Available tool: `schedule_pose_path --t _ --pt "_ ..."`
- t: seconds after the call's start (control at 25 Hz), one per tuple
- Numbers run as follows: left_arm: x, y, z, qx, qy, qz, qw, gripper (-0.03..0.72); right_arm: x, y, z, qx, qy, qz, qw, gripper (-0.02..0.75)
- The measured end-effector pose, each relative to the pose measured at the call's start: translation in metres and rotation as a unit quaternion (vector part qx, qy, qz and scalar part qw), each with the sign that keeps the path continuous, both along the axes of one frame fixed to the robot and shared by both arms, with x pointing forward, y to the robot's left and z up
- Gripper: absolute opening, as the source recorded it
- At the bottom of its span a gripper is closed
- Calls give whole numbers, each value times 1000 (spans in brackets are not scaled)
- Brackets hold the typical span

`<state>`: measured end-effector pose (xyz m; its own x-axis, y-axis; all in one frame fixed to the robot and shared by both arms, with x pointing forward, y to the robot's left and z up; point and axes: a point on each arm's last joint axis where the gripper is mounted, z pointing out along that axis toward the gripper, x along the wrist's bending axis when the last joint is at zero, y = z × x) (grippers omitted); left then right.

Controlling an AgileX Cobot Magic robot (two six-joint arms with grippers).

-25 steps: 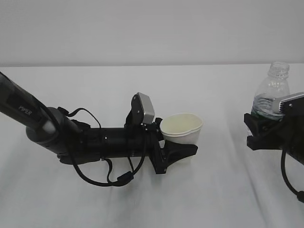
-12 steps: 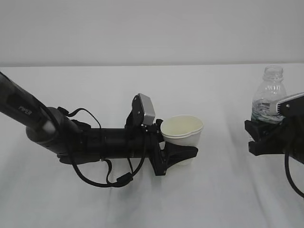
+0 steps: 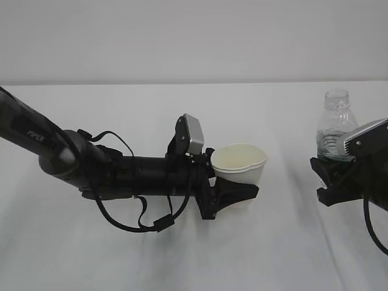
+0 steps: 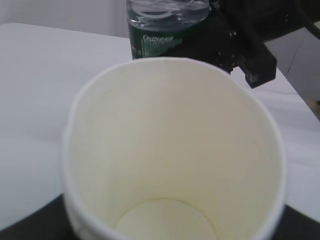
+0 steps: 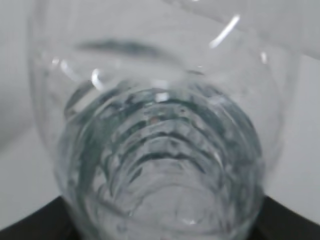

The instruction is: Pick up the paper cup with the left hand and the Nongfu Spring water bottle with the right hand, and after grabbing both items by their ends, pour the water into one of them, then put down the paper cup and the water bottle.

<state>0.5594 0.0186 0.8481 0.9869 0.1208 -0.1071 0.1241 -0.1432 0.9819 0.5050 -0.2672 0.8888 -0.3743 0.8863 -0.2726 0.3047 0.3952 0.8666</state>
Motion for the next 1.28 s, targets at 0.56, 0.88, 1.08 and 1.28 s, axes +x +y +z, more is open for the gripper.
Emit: schedule_pose_path --t 0.56,0.88,1.08,1.28 --pt "-9 -18 2 11 -2 -31 999 441 0 -1 0 -80 -22 30 996 414" --pt "-11 -22 2 17 -7 -33 999 441 0 -5 5 -90 -26 14 996 413" --pt "-11 -22 2 18 -7 -33 999 441 -3 -5 28 -90 -53 5 994 413" --pt "-11 -22 2 18 -7 -33 999 441 -7 -6 39 -95 -49 -1 994 414"
